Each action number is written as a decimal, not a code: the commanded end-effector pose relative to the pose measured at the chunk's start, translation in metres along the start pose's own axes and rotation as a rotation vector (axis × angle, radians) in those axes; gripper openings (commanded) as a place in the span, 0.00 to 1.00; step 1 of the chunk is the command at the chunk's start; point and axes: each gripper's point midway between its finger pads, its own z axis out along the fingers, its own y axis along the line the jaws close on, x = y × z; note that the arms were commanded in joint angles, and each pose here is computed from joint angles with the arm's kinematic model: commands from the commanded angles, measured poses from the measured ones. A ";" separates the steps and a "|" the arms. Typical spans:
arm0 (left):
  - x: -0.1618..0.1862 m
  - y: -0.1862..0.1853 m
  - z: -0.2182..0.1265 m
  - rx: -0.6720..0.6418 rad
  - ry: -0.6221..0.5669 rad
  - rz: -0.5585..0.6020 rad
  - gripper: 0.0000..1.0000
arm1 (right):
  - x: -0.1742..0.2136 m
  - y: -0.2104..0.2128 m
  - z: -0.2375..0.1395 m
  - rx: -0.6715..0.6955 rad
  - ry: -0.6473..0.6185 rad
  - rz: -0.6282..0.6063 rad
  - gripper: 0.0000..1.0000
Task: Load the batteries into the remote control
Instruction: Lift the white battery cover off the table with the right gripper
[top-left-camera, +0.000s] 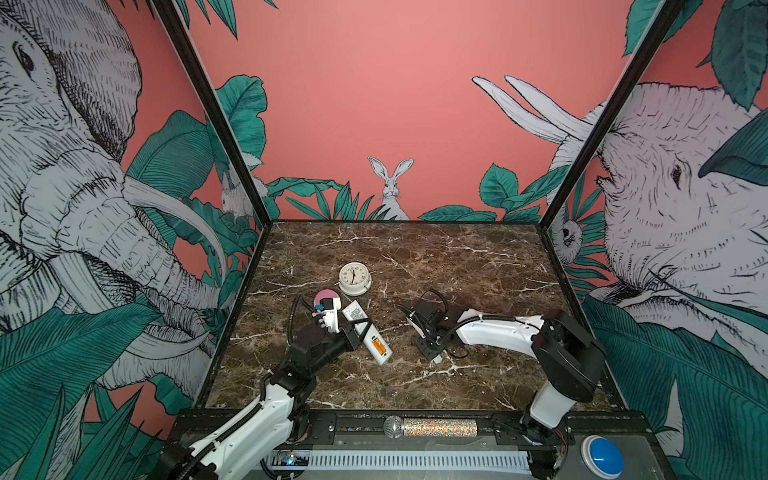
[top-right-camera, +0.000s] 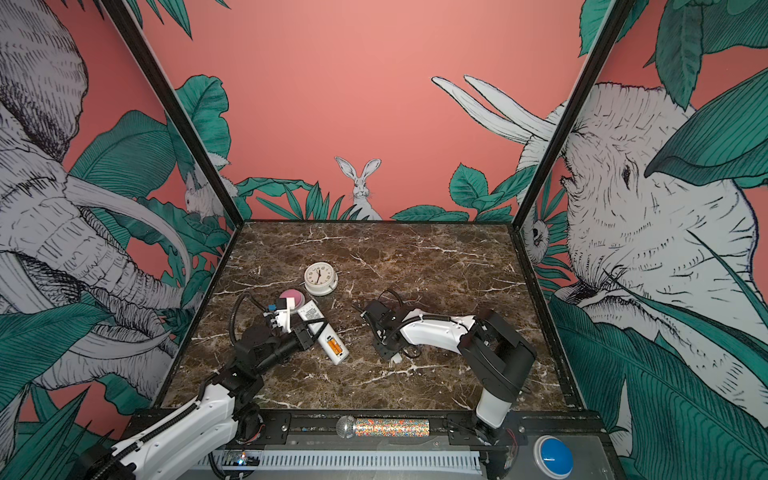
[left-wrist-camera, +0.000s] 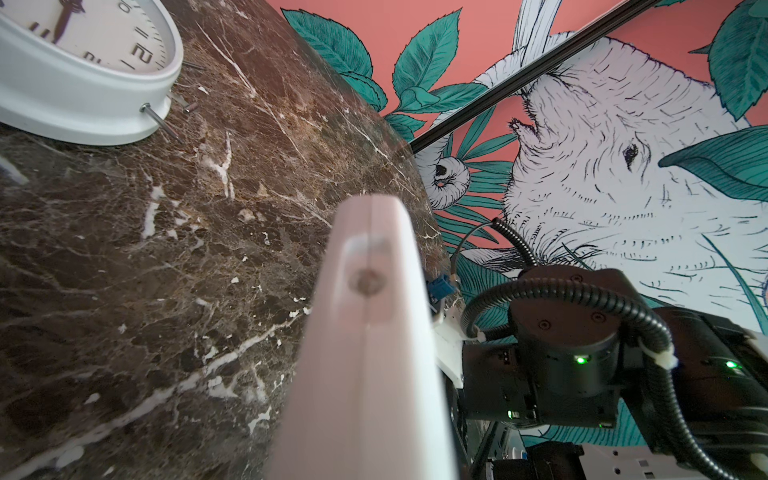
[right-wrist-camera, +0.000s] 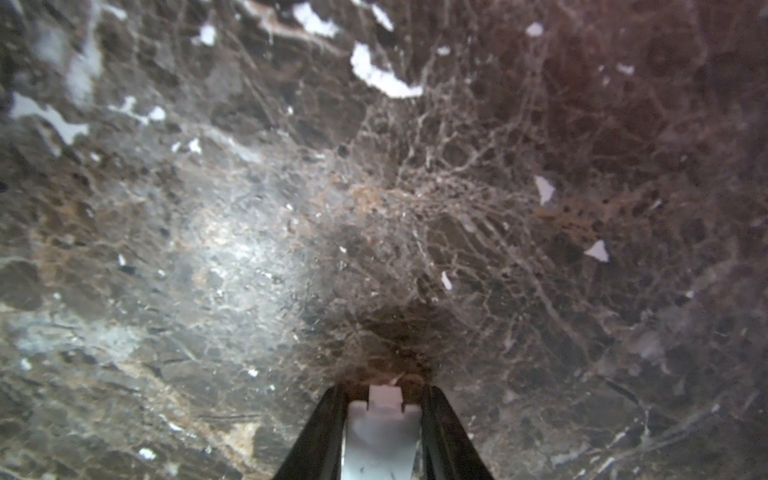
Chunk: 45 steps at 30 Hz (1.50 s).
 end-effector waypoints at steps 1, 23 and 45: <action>-0.013 -0.016 0.000 0.049 -0.045 0.036 0.00 | 0.002 0.000 0.001 0.017 0.025 -0.003 0.32; -0.012 -0.016 0.000 0.046 -0.041 0.039 0.00 | 0.004 -0.002 0.001 0.078 0.054 -0.038 0.38; -0.013 -0.018 0.005 0.045 -0.031 0.047 0.00 | 0.010 0.007 -0.001 0.060 0.050 -0.031 0.30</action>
